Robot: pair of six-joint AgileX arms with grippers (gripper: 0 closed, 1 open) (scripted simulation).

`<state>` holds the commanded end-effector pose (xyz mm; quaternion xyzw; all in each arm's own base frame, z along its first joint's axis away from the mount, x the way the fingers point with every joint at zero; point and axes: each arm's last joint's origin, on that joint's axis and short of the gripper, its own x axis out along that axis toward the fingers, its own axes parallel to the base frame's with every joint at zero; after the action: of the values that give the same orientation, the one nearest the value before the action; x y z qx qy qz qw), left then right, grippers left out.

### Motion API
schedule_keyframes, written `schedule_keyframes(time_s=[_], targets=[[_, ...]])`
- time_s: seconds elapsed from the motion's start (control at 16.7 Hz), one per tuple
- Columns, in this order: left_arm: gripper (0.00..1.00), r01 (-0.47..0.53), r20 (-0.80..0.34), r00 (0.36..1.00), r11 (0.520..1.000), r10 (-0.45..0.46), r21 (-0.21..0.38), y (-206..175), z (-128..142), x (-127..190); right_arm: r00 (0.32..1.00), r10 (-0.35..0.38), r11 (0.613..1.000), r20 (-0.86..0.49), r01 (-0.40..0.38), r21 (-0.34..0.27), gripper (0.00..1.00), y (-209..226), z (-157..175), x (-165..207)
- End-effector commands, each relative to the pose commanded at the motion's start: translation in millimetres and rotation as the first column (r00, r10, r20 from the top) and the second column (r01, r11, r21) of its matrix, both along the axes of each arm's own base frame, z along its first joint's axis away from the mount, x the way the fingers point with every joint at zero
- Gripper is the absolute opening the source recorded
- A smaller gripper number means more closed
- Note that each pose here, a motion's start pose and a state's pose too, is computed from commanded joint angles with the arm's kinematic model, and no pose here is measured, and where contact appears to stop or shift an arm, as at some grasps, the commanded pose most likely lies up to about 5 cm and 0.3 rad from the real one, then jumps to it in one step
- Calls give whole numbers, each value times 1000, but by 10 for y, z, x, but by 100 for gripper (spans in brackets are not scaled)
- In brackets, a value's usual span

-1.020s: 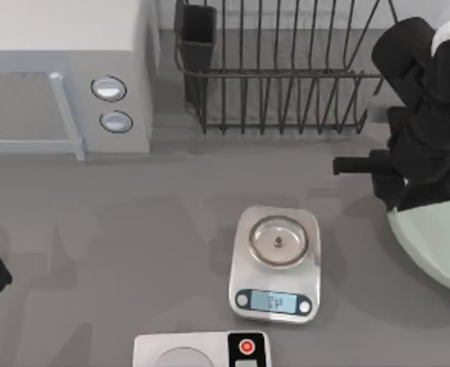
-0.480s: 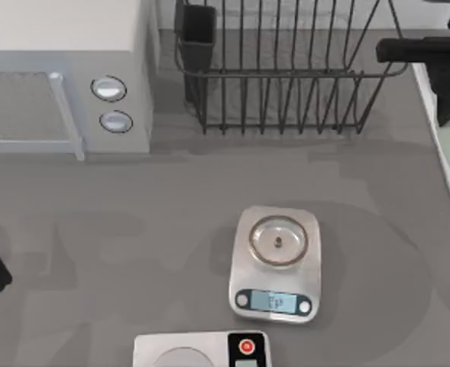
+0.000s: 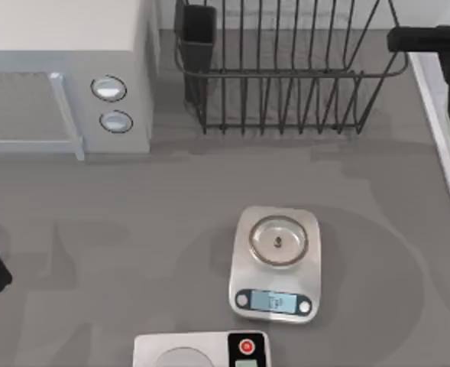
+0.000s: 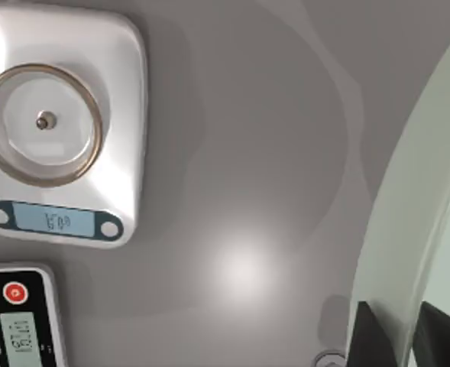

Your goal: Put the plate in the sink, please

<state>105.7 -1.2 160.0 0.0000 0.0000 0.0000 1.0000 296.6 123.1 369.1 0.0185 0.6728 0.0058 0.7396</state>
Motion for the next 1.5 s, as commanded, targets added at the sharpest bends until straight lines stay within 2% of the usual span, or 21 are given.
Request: schedule_keyframes(time_s=[0.18, 0.36, 0.6, 0.78, 1.02, 1.32, 1.5], targets=[[100, 0, 0, 1000, 1000, 0, 0, 0, 0, 0, 1000, 0, 1000, -10, -1, -8, 0, -62, -48, 199], [100, 0, 0, 1000, 1000, 0, 0, 0, 0, 0, 1000, 2, 1000, -29, -2, -20, 0, -224, -210, 653], [100, 0, 0, 1000, 1000, 0, 0, 0, 0, 0, 998, 4, 999, -68, -6, -33, 0, -662, -745, 1432], [100, 0, 0, 1000, 1000, 0, 0, 0, 0, 0, 996, 6, 999, -85, -9, -34, 0, -1115, -1189, 1807], [100, 0, 0, 1000, 1000, 0, 0, 0, 0, 0, 996, 7, 999, -90, -10, -33, 0, -1538, -1501, 1970], [100, 0, 0, 1000, 1000, 0, 0, 0, 0, 0, 996, 7, 999, -91, -10, -33, 0, -1566, -1519, 1976], [100, 0, 0, 1000, 1000, 0, 0, 0, 0, 0, 996, 7, 999, -91, -10, -33, 23, -1566, -1519, 1976]])
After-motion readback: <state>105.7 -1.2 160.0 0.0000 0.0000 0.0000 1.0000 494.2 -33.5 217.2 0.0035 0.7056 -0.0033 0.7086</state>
